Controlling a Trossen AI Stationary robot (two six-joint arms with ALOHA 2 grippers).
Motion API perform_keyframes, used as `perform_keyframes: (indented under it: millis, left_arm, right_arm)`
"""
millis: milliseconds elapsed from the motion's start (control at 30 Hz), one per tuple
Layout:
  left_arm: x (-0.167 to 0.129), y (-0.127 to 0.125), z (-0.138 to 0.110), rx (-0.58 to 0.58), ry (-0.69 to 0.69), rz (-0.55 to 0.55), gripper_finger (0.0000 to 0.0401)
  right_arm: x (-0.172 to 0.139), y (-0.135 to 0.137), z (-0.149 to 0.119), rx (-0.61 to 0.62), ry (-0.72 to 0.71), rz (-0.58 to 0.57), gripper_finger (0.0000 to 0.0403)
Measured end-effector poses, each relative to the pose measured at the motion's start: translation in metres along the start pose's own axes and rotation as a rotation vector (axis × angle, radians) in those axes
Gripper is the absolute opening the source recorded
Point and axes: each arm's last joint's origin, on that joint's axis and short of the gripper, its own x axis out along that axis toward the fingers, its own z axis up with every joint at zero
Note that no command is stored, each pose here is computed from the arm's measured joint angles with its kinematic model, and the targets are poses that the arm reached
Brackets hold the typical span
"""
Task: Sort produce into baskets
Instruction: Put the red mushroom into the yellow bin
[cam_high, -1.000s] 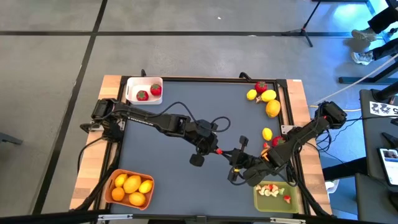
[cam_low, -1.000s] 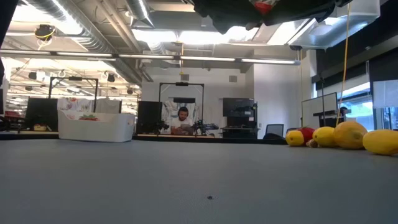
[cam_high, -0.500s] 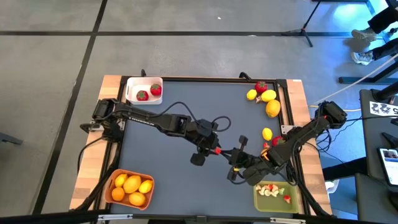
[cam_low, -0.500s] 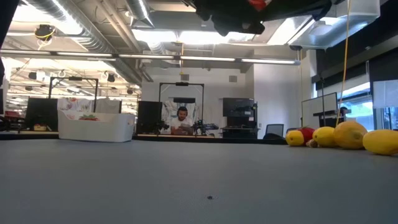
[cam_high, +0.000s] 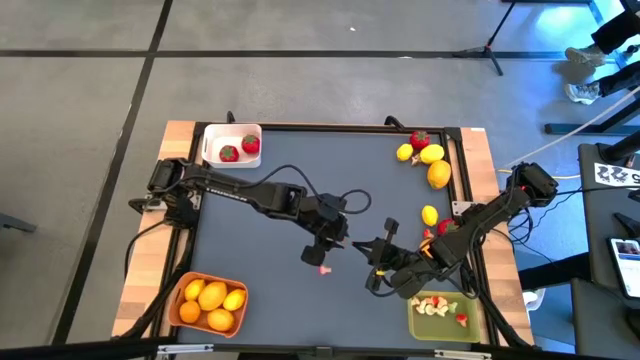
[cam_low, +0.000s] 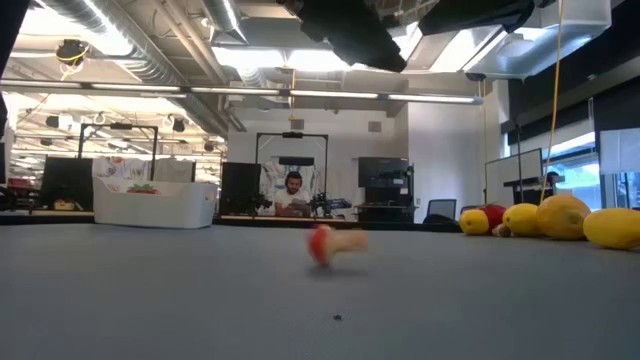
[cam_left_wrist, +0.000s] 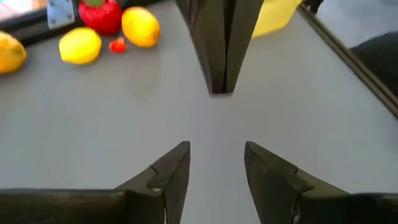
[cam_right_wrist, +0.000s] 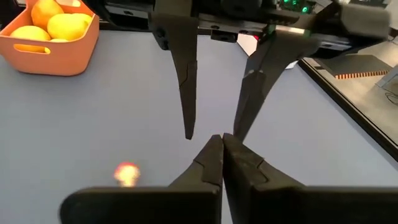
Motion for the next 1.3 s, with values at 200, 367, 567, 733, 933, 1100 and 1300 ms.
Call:
perform_keyframes:
  millis: [200,367,567,733,933,1100,1300]
  left_arm:
    - [-0.002,0.001,-0.017,-0.062,0.161,-0.027,0.0145]
    - [-0.001,-0.003,-0.034,-0.122,0.293,-0.057,0.0154]
    - [0.003,-0.01,-0.045,-0.182,0.325,-0.094,0.0168]
    - [0.007,-0.018,-0.044,-0.182,0.3,-0.113,0.0167]
    - [0.008,-0.029,-0.041,-0.19,0.297,-0.126,0.0158]
    - [0.009,-0.043,-0.039,-0.19,0.306,-0.145,0.0155]
    - [0.009,-0.059,-0.037,-0.197,0.316,-0.165,0.0155]
  right_arm:
    - [0.0,0.001,-0.001,0.03,0.016,0.033,0.0024]
    - [0.0,0.002,-0.001,0.037,0.034,0.068,0.005]
    - [0.0,0.003,-0.005,0.063,0.096,0.142,0.0112]
    - [0.004,0.009,-0.011,0.057,0.131,0.176,0.0142]
    - [0.013,0.02,-0.023,0.042,0.202,0.26,0.0142]
    - [0.021,0.032,-0.031,0.07,0.242,0.345,0.0139]
    - [0.038,0.055,-0.041,0.13,0.224,0.475,0.0138]
